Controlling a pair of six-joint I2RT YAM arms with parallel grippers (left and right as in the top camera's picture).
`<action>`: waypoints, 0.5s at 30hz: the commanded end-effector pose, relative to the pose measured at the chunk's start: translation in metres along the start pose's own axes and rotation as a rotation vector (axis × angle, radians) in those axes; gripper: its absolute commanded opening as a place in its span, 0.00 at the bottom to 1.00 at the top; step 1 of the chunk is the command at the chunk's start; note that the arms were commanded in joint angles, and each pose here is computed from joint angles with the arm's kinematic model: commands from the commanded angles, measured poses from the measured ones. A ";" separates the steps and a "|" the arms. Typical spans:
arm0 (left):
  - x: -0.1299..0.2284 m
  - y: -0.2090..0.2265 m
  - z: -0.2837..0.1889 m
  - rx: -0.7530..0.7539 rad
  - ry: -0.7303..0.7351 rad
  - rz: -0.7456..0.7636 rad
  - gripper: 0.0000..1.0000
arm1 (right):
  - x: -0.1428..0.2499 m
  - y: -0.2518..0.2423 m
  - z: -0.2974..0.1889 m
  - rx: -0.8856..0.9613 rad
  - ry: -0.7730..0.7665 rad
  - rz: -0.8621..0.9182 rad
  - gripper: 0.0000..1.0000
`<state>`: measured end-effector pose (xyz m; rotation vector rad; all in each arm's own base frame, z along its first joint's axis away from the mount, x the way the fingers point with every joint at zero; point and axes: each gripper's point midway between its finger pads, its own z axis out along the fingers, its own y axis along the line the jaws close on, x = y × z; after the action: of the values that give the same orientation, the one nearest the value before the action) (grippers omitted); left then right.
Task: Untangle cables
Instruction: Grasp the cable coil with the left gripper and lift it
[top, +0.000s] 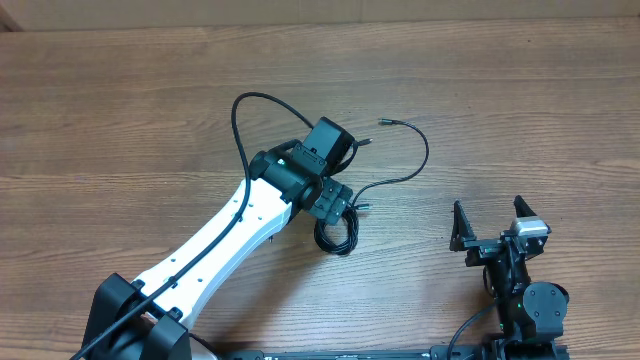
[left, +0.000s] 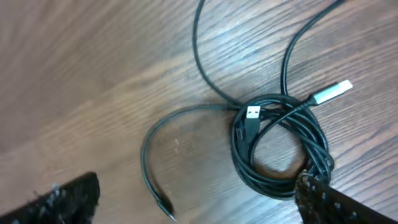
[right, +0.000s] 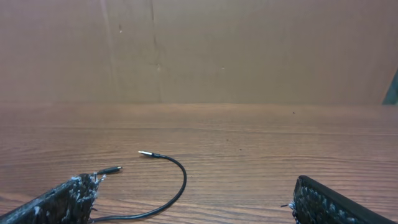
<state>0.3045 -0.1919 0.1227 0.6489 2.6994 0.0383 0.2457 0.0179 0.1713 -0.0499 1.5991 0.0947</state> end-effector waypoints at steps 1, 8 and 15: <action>0.009 0.003 -0.001 -0.019 0.039 -0.393 1.00 | 0.001 0.000 0.000 0.004 -0.006 -0.005 1.00; 0.021 -0.049 -0.005 0.228 0.213 -0.830 1.00 | 0.001 0.000 0.000 0.004 -0.006 -0.005 1.00; 0.033 -0.044 0.012 0.092 0.221 -0.920 0.75 | 0.001 0.000 0.000 0.004 -0.006 -0.005 1.00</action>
<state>0.2676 -0.2191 0.1139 -0.4402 2.9455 -0.3370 0.2457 0.0179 0.1712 -0.0499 1.5995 0.0947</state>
